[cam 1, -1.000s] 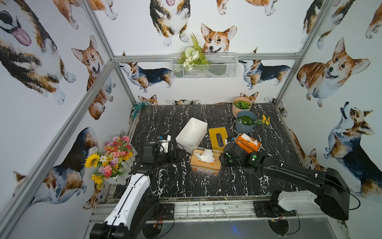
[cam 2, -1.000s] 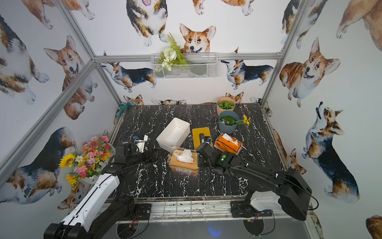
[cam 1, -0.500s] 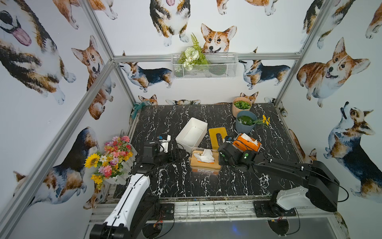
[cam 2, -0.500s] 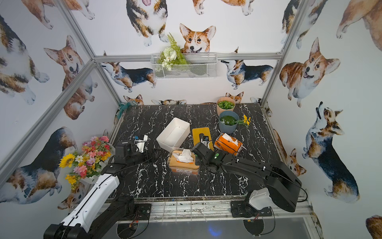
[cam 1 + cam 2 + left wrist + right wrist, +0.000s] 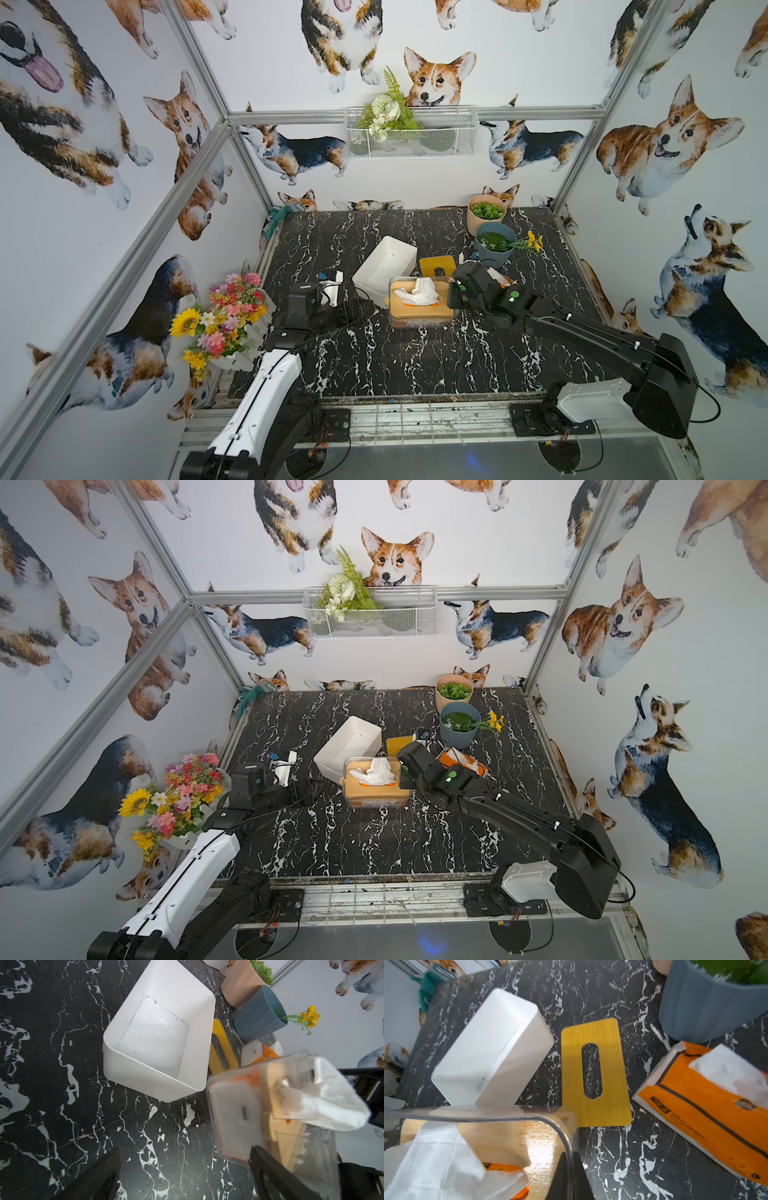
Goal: Put the tissue paper into the tissue box
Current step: Pick up the tissue box from the center of the board.
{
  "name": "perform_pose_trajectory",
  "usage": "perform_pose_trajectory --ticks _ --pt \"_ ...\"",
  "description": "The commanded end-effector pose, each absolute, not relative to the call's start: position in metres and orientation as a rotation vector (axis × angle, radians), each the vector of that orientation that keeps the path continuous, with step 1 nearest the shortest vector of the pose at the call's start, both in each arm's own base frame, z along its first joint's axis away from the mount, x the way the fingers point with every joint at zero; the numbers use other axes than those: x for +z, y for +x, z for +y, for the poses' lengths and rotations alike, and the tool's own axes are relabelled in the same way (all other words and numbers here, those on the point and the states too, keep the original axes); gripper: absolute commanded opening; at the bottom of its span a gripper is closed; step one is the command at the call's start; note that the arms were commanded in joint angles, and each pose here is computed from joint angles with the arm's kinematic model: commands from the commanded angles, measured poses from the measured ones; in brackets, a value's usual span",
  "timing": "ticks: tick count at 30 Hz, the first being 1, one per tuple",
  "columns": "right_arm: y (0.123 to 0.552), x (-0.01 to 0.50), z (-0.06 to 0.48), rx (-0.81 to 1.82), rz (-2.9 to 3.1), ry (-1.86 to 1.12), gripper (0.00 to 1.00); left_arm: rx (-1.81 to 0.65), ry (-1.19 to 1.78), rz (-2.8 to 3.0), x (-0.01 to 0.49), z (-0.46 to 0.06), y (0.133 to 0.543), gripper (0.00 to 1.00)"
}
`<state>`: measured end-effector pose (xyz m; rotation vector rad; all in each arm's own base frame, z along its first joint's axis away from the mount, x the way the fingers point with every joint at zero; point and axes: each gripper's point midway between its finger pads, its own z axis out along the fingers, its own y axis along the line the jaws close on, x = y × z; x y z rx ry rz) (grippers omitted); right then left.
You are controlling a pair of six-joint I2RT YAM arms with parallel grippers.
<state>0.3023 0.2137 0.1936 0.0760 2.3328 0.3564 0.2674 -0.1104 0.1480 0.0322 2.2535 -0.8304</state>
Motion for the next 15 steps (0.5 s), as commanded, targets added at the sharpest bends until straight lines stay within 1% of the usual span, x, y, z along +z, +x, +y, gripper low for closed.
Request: perform_pose_trajectory --ticks 1,4,8,12,15 --pt "0.318 0.235 0.207 0.393 2.231 0.074 0.0 -0.821 0.047 2.23 0.152 -0.11 0.27 1.0" --pt "0.333 0.258 0.182 0.377 2.197 0.119 0.0 -0.822 0.048 2.229 0.152 -0.11 0.27 1.0" --pt "0.353 0.281 0.132 0.357 2.157 0.247 0.0 -0.822 0.049 2.227 0.153 -0.111 0.27 1.0" --pt "0.365 0.302 0.08 0.328 2.079 0.372 0.0 -0.829 0.051 2.226 0.153 -0.111 0.27 1.0" --pt "0.37 0.31 0.059 0.289 2.053 0.394 0.0 -0.831 0.052 2.226 0.153 -0.112 0.27 1.0"
